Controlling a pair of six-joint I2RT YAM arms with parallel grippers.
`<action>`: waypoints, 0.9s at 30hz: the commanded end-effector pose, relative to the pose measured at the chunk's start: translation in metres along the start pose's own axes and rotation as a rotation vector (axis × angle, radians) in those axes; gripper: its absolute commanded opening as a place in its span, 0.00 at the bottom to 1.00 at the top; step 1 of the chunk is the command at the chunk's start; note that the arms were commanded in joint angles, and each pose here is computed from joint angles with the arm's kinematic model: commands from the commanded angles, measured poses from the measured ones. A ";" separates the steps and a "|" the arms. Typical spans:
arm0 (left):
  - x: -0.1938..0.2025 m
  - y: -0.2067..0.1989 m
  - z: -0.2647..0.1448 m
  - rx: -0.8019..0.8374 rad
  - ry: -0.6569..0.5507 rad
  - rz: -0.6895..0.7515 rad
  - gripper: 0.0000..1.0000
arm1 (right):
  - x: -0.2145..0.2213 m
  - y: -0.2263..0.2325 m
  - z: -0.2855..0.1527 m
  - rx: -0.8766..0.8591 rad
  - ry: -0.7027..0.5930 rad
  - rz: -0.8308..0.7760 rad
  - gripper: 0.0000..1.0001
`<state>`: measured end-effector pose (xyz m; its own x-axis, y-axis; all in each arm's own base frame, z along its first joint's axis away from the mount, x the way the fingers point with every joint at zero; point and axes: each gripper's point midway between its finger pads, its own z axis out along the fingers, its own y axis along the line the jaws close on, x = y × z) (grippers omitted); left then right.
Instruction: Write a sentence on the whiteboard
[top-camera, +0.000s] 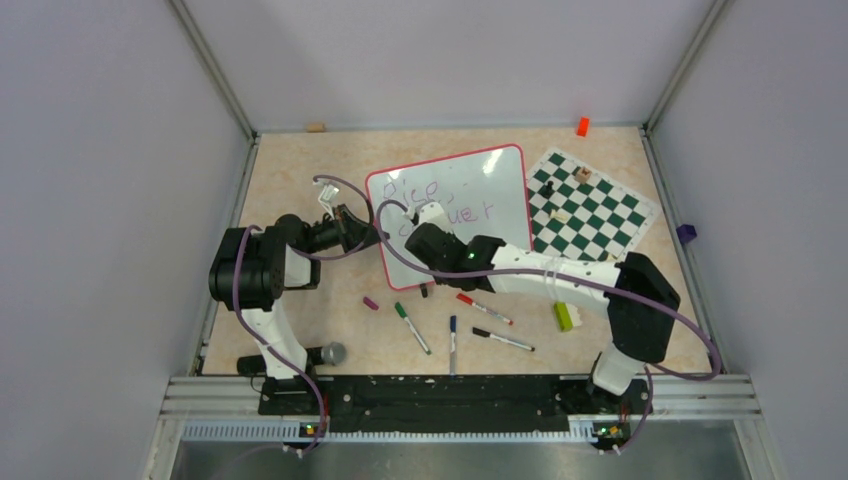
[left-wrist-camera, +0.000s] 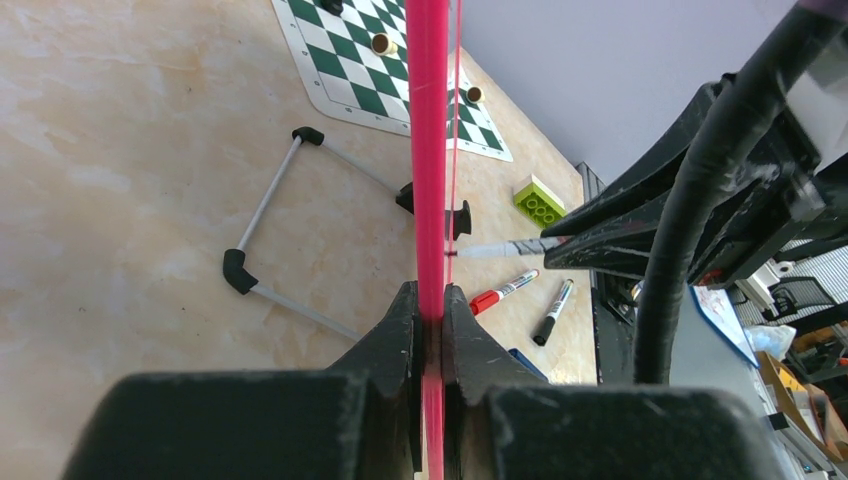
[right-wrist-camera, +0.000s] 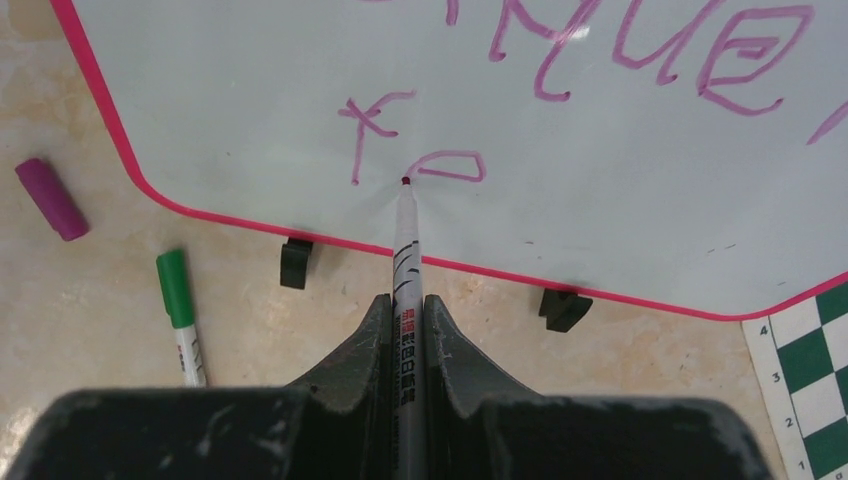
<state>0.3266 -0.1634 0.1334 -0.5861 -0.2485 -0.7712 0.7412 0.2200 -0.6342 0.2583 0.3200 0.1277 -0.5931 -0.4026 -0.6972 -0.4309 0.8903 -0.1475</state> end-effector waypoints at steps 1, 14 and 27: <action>-0.007 -0.007 -0.002 0.041 0.001 0.140 0.00 | 0.010 0.003 0.006 -0.024 0.009 0.021 0.00; -0.007 -0.007 -0.002 0.041 0.000 0.138 0.00 | -0.009 -0.027 -0.011 0.108 -0.043 0.035 0.00; -0.007 -0.007 -0.002 0.041 0.001 0.139 0.00 | -0.028 -0.047 -0.041 0.018 -0.134 0.109 0.00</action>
<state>0.3265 -0.1632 0.1334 -0.5855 -0.2477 -0.7719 0.7420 0.2198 -0.6333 0.2581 0.2862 0.1762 -0.5544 -0.2966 -0.7776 -0.3705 0.9246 -0.0885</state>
